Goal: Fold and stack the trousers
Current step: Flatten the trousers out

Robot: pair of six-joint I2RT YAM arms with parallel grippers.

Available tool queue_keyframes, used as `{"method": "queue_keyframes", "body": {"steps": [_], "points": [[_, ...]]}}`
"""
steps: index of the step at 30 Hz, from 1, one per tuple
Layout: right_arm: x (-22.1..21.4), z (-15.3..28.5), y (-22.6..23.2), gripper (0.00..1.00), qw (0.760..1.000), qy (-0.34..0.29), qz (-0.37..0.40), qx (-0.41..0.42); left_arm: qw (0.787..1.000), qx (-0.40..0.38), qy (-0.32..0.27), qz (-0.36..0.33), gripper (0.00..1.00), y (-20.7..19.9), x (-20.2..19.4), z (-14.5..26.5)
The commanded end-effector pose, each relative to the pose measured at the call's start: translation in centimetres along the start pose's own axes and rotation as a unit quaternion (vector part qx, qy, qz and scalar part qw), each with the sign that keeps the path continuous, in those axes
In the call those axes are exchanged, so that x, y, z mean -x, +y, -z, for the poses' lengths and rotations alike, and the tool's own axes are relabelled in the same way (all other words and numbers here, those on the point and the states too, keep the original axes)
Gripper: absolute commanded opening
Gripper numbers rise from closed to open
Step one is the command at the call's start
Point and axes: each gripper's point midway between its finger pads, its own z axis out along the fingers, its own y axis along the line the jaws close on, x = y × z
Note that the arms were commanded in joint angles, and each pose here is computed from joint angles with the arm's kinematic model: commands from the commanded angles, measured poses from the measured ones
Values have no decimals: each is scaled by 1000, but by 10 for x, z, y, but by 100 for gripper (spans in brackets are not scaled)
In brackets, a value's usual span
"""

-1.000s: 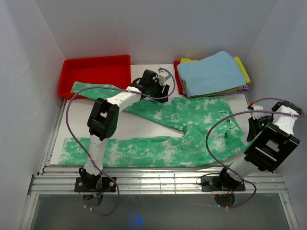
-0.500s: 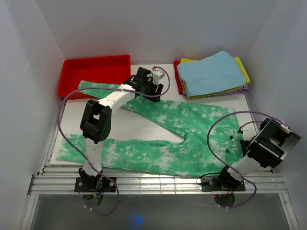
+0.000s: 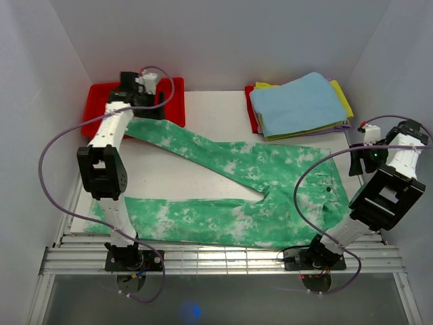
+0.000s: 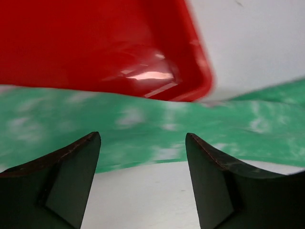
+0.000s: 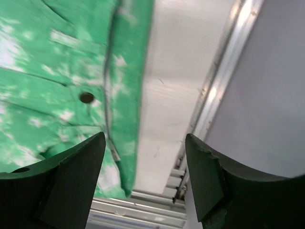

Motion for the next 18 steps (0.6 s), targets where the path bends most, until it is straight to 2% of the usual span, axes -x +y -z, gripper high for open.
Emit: {"method": "queue_keyframes", "body": {"steps": [1, 3, 7, 12, 18], "points": [[24, -5, 43, 74, 998, -17, -12, 66, 997, 43, -36, 51, 84, 71, 31, 56], [31, -16, 55, 76, 997, -10, -14, 77, 994, 68, -56, 70, 84, 108, 46, 69], [35, -38, 66, 77, 996, 0, -21, 89, 988, 76, -69, 113, 85, 161, 40, 67], [25, -52, 72, 87, 995, 16, -26, 94, 985, 87, -46, 140, 86, 192, 15, 37], [11, -61, 77, 88, 994, 33, -28, 98, 979, 120, -30, 163, 88, 214, -15, 8]]}}
